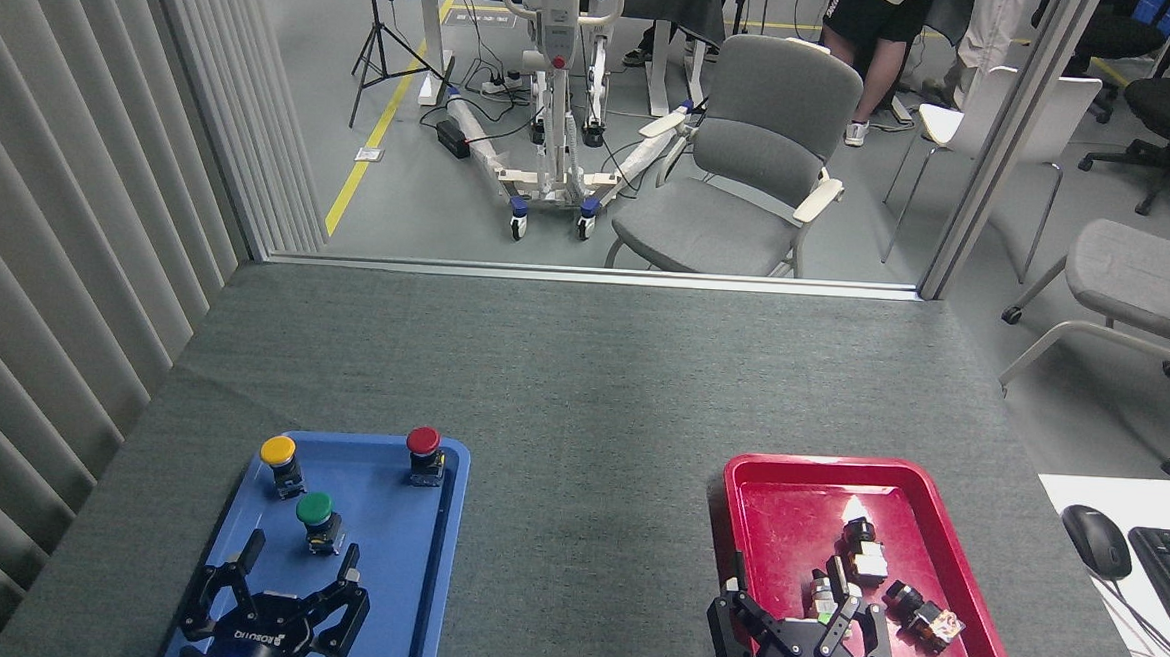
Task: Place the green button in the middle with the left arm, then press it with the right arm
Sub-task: 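Reach the left hand down toward the green button on the blue tray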
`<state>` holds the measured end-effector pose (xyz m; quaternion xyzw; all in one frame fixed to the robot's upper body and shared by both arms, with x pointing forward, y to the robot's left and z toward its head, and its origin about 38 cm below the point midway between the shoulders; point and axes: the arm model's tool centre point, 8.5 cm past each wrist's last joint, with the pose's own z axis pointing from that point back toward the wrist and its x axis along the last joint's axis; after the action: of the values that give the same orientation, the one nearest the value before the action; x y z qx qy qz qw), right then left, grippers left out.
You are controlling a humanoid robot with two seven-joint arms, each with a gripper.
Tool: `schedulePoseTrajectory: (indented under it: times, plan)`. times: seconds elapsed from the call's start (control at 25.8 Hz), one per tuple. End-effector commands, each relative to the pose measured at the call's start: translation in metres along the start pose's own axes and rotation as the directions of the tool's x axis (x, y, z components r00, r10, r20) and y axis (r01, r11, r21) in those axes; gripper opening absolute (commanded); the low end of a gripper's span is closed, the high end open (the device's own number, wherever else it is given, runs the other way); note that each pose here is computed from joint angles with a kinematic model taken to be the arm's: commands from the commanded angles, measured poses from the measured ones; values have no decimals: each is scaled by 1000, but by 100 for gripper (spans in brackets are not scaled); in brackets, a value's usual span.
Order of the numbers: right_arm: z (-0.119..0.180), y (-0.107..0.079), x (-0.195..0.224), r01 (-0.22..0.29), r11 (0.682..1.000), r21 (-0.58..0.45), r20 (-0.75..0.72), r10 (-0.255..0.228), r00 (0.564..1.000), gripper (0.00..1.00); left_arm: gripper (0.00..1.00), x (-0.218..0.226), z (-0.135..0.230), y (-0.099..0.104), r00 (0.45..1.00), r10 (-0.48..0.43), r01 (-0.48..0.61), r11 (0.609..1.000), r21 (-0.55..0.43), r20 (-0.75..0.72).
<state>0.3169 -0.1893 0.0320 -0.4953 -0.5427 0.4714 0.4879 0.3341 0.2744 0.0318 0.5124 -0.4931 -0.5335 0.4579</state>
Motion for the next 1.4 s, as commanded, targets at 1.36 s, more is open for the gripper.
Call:
schedulePoseTrajectory:
  times: [1.36]
  plan:
    - [4,6,-6,-47,999,23,-14,47,999,100,99,9,14,12,999,51,-51,998,29,-10]
